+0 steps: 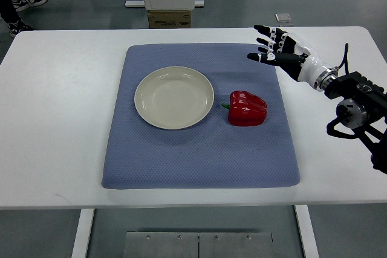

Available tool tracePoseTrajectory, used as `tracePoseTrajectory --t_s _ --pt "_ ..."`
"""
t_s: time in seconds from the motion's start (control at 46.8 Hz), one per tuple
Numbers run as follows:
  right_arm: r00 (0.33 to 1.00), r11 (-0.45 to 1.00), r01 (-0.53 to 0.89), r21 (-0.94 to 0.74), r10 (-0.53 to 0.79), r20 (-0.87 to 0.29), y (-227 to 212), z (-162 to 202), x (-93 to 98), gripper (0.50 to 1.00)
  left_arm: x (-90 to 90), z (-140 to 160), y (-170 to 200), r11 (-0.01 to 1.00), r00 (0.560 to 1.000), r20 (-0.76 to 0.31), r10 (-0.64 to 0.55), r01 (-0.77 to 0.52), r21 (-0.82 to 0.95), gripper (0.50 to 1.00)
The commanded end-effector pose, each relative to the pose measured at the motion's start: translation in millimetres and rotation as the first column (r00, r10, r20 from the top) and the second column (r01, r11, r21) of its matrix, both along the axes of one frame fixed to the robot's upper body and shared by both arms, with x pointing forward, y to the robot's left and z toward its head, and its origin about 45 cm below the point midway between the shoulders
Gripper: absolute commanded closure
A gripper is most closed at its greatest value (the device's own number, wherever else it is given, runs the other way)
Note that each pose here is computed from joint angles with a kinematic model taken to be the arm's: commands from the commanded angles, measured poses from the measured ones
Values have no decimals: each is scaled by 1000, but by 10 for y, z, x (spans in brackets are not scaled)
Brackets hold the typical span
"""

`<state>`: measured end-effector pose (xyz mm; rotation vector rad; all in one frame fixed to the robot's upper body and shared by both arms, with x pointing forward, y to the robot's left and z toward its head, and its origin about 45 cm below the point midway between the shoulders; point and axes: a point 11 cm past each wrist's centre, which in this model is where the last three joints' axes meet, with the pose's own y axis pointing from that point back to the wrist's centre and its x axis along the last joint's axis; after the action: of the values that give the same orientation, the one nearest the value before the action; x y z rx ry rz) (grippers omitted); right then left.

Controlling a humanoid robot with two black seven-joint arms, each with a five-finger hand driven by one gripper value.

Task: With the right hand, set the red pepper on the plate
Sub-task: 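Move the open right hand toward the area above the red pepper, then lower the right hand onto the red pepper, fingers around it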

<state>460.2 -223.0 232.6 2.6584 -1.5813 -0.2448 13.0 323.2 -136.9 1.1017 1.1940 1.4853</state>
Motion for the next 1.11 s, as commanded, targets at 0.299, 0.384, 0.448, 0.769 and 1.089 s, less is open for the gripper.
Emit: tracePoseTrajectory --t_s 0.299,0.384,0.448,0.769,1.089 --pt "1000 1000 -13 -9 13 4 15 -4 -9 507 0 0 0 1000 1000 0 0 0 0 500" --pt "1000 1000 -13 -7 13 1 22 -14 -11 507 0 0 0 1000 1000 0 0 0 0 500" --pt "1000 1000 -12 -6 12 0 26 -21 -14 507 0 0 0 1000 1000 0 0 0 0 500" --pt "1000 1000 -5 -23 5 9 -60 -4 -11 507 0 0 0 1000 1000 0 0 0 0 500" --pt "966 951 -173 -257 214 143 -53 182 -148 513 0 0 0 1000 1000 0 0 0 0 500"
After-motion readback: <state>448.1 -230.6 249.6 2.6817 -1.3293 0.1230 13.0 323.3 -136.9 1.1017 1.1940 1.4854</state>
